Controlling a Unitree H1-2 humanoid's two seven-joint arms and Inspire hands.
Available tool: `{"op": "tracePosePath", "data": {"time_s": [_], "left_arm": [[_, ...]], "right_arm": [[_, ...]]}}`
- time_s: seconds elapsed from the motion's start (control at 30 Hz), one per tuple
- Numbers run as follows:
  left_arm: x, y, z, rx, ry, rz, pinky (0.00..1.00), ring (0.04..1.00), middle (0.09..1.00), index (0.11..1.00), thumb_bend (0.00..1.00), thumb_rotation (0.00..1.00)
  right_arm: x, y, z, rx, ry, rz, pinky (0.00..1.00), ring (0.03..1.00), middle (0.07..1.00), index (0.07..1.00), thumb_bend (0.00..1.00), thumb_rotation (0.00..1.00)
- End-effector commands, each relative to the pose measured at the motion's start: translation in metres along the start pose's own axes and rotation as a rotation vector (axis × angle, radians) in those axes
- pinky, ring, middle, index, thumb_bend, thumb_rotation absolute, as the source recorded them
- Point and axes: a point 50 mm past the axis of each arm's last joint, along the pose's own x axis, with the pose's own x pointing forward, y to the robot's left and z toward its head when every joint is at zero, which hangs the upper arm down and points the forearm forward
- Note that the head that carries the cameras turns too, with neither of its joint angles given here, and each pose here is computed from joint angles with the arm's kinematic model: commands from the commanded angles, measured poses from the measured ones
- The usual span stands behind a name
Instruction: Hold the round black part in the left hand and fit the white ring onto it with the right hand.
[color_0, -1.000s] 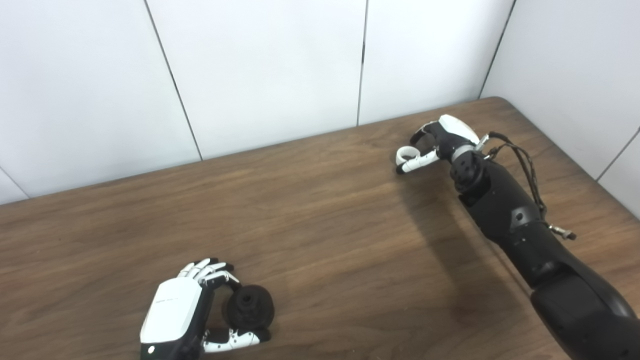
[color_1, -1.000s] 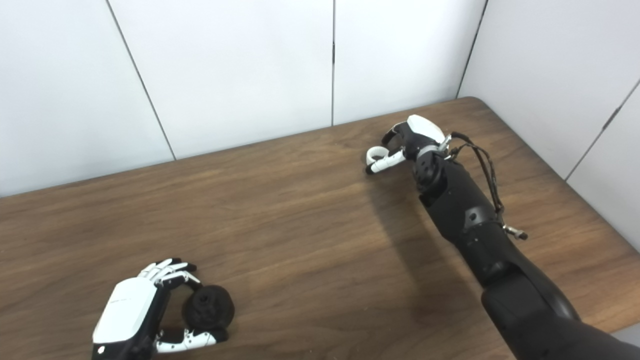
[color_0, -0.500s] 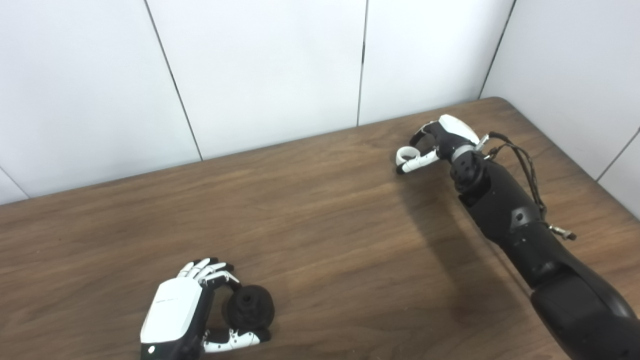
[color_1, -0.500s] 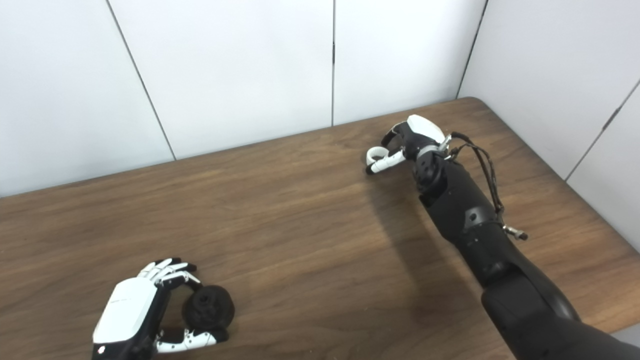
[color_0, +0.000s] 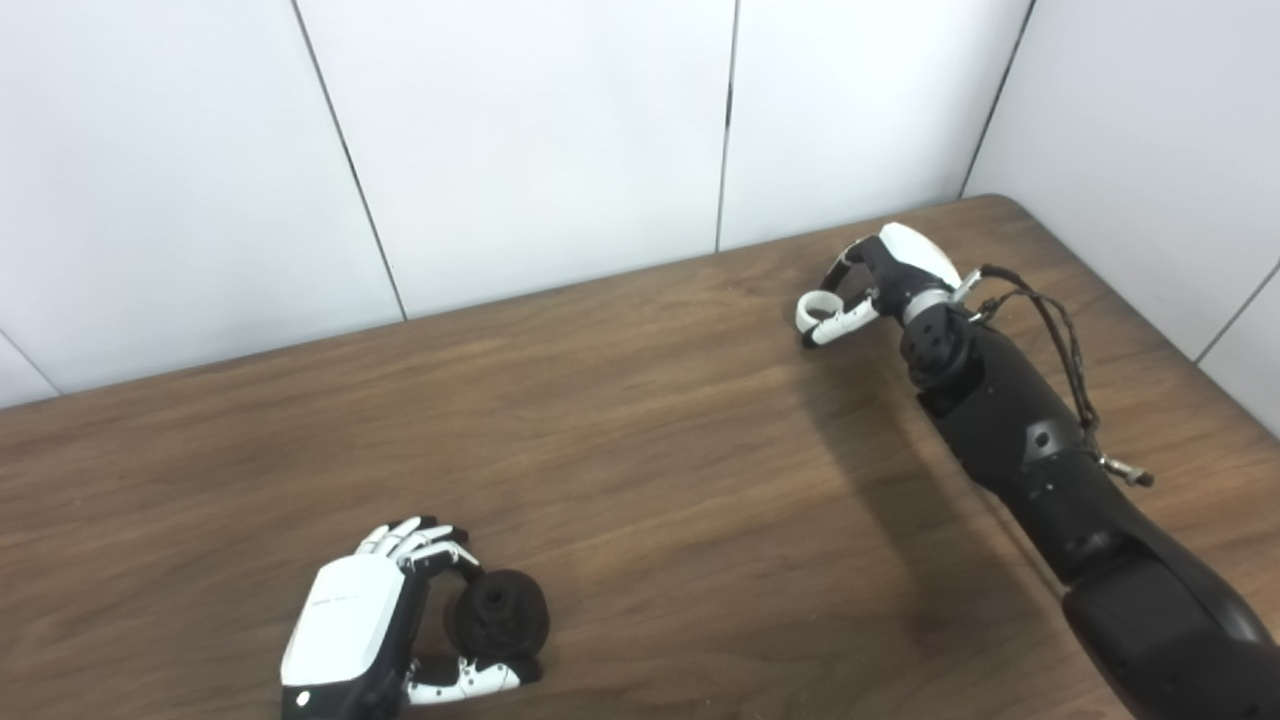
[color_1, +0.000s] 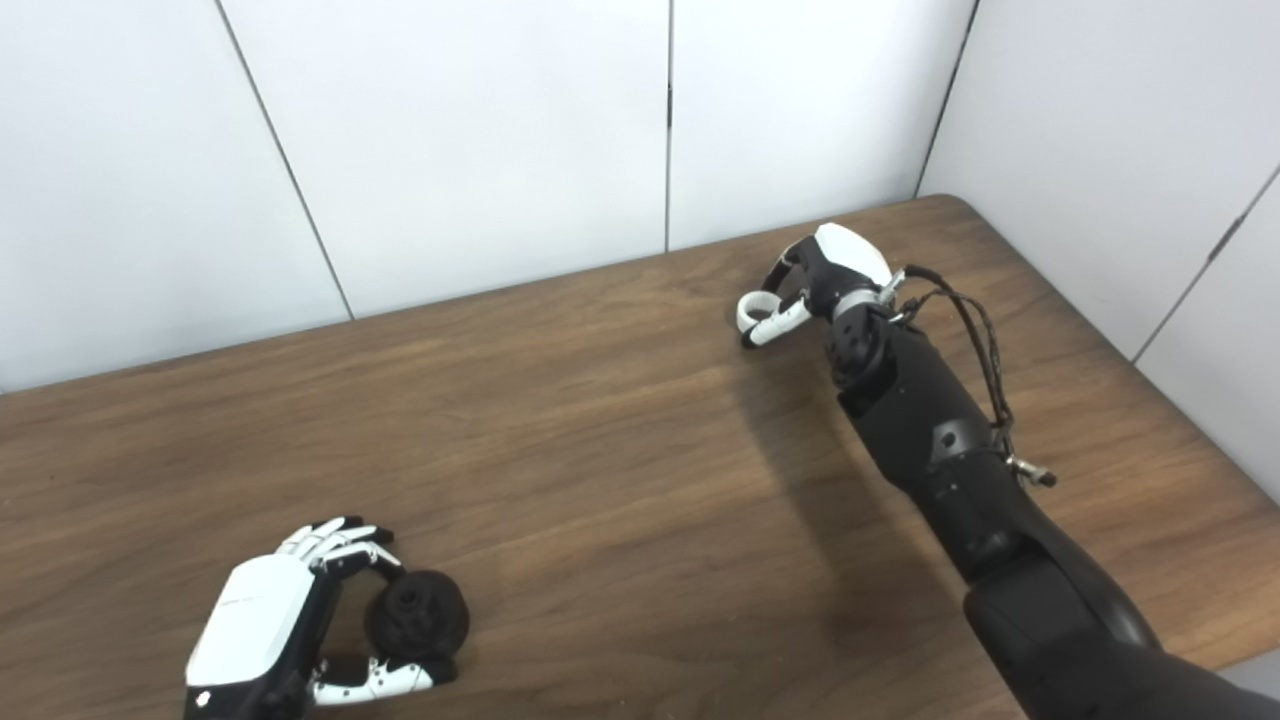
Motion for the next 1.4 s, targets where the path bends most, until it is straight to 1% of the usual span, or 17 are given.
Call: {"op": "tracePosePath", "data": {"time_s": [0.0, 0.33, 0.47, 0.53, 0.6, 0.7, 0.8, 0.83, 0.93, 1.0, 1.1, 1.2, 1.27, 1.37], "left_arm": [[-0.002, 0.005, -0.004, 0.024, 0.020, 0.012, 0.91, 0.877, 0.785, 0.485, 0.52, 0.05], [-0.001, 0.006, -0.001, 0.021, 0.022, 0.015, 0.91, 0.878, 0.786, 0.485, 0.52, 0.05], [-0.001, 0.004, -0.001, 0.017, 0.018, 0.016, 0.91, 0.876, 0.784, 0.486, 0.52, 0.05], [-0.001, 0.003, 0.000, 0.017, 0.017, 0.014, 0.91, 0.877, 0.784, 0.486, 0.52, 0.05], [-0.001, 0.002, 0.001, 0.019, 0.015, 0.013, 0.91, 0.879, 0.784, 0.486, 0.52, 0.05], [-0.001, 0.000, 0.004, 0.021, 0.013, 0.012, 0.92, 0.878, 0.786, 0.485, 0.52, 0.05], [-0.001, -0.002, 0.007, 0.023, 0.013, 0.011, 0.92, 0.876, 0.785, 0.486, 0.52, 0.05], [-0.001, -0.004, 0.008, 0.022, 0.012, 0.012, 0.92, 0.877, 0.785, 0.485, 0.52, 0.05], [0.000, -0.006, 0.012, 0.019, 0.015, 0.008, 0.92, 0.882, 0.790, 0.485, 0.52, 0.05], [0.000, -0.007, 0.014, 0.021, 0.019, 0.004, 0.92, 0.884, 0.792, 0.485, 0.52, 0.05], [0.000, -0.008, 0.018, 0.016, 0.022, 0.003, 0.93, 0.886, 0.794, 0.485, 0.52, 0.05], [0.000, -0.008, 0.020, 0.012, 0.026, -0.001, 0.93, 0.888, 0.796, 0.485, 0.52, 0.05], [0.001, -0.009, 0.022, 0.016, 0.024, -0.001, 0.93, 0.888, 0.798, 0.485, 0.52, 0.05], [0.002, -0.010, 0.025, 0.019, 0.022, 0.000, 0.93, 0.889, 0.800, 0.485, 0.52, 0.05]], "right_arm": [[0.004, -0.029, 0.011, 0.006, -0.052, -0.092, 0.98, 1.000, 0.885, 0.483, 0.53, 0.14], [0.000, -0.030, 0.007, -0.002, -0.068, -0.086, 0.98, 1.000, 0.872, 0.483, 0.53, 0.14], [-0.007, -0.033, 0.015, -0.013, -0.103, -0.070, 0.95, 0.997, 0.860, 0.483, 0.53, 0.14], [-0.013, -0.035, 0.022, -0.015, -0.136, -0.046, 0.98, 1.000, 0.860, 0.484, 0.53, 0.14], [-0.019, -0.037, 0.029, -0.017, -0.174, -0.023, 1.00, 0.998, 0.853, 0.484, 0.53, 0.14], [-0.032, -0.040, 0.042, -0.016, -0.221, 0.011, 1.00, 1.000, 0.861, 0.484, 0.52, 0.14], [-0.048, -0.041, 0.057, -0.054, -0.301, 0.045, 1.00, 0.994, 0.864, 0.483, 0.52, 0.14], [-0.054, -0.041, 0.063, -0.070, -0.328, 0.058, 0.99, 0.988, 0.860, 0.483, 0.52, 0.14], [-0.070, -0.041, 0.079, -0.086, -0.391, 0.113, 0.95, 0.983, 0.852, 0.484, 0.52, 0.14], [-0.080, -0.040, 0.088, -0.097, -0.426, 0.148, 0.95, 0.982, 0.857, 0.484, 0.53, 0.14], [-0.102, -0.036, 0.103, -0.110, -0.496, 0.191, 0.96, 0.978, 0.860, 0.484, 0.53, 0.14], [-0.122, -0.033, 0.115, -0.122, -0.555, 0.219, 0.95, 0.967, 0.858, 0.484, 0.53, 0.14], [-0.134, -0.030, 0.124, -0.102, -0.603, 0.236, 0.93, 0.962, 0.859, 0.484, 0.53, 0.14], [-0.150, -0.027, 0.136, -0.081, -0.651, 0.249, 0.94, 0.966, 0.866, 0.483, 0.53, 0.14]]}}
